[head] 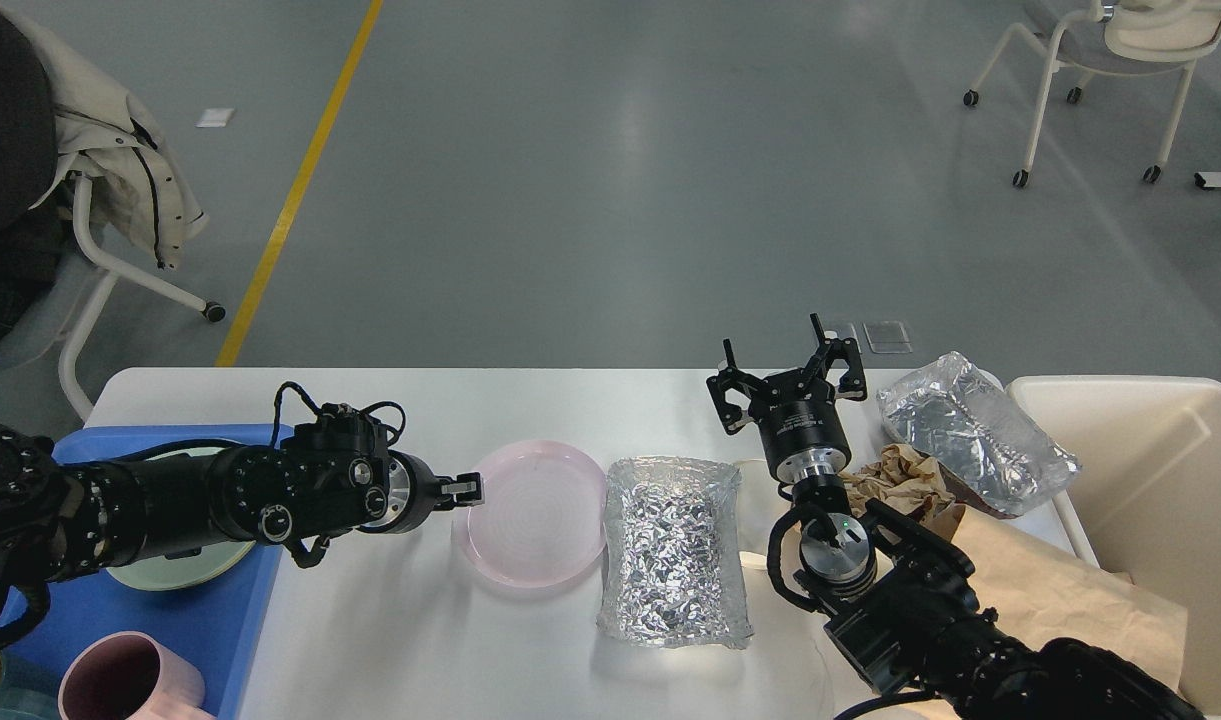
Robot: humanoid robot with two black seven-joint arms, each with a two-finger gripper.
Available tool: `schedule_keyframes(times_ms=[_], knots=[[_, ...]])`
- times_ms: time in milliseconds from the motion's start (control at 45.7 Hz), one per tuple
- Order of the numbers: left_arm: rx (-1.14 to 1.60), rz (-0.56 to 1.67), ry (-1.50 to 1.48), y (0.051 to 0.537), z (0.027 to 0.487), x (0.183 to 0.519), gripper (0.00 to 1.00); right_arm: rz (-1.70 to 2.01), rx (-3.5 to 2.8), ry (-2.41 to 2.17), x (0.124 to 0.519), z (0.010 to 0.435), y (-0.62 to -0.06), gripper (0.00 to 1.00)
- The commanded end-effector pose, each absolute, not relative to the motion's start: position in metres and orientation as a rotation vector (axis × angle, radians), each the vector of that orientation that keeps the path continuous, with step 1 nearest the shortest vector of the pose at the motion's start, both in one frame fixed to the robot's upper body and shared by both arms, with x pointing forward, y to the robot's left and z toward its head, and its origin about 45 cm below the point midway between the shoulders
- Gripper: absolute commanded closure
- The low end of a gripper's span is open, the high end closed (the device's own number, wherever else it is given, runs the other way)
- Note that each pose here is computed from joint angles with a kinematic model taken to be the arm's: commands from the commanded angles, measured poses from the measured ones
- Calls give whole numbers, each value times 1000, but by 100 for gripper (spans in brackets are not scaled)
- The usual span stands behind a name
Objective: Tidy desktop
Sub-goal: 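Reach the left gripper to the pink plate's rim and grasp it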
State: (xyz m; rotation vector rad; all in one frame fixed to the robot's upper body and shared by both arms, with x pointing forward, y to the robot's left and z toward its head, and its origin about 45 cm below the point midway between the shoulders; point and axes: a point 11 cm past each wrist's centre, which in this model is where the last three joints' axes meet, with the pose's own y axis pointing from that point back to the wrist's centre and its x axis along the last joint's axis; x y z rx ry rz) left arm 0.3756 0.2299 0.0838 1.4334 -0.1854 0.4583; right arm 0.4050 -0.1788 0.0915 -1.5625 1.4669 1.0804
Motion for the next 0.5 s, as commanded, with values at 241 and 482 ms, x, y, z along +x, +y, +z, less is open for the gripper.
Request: schedule_keyframes(times_ms=[241,482], knots=[[1456,470,-196,232,76,378,49,1080,-1563,1465,405,92,-178,0],[1454,452,-194,224,64,369,53,1080,-1562,1467,405,91,-179,0]])
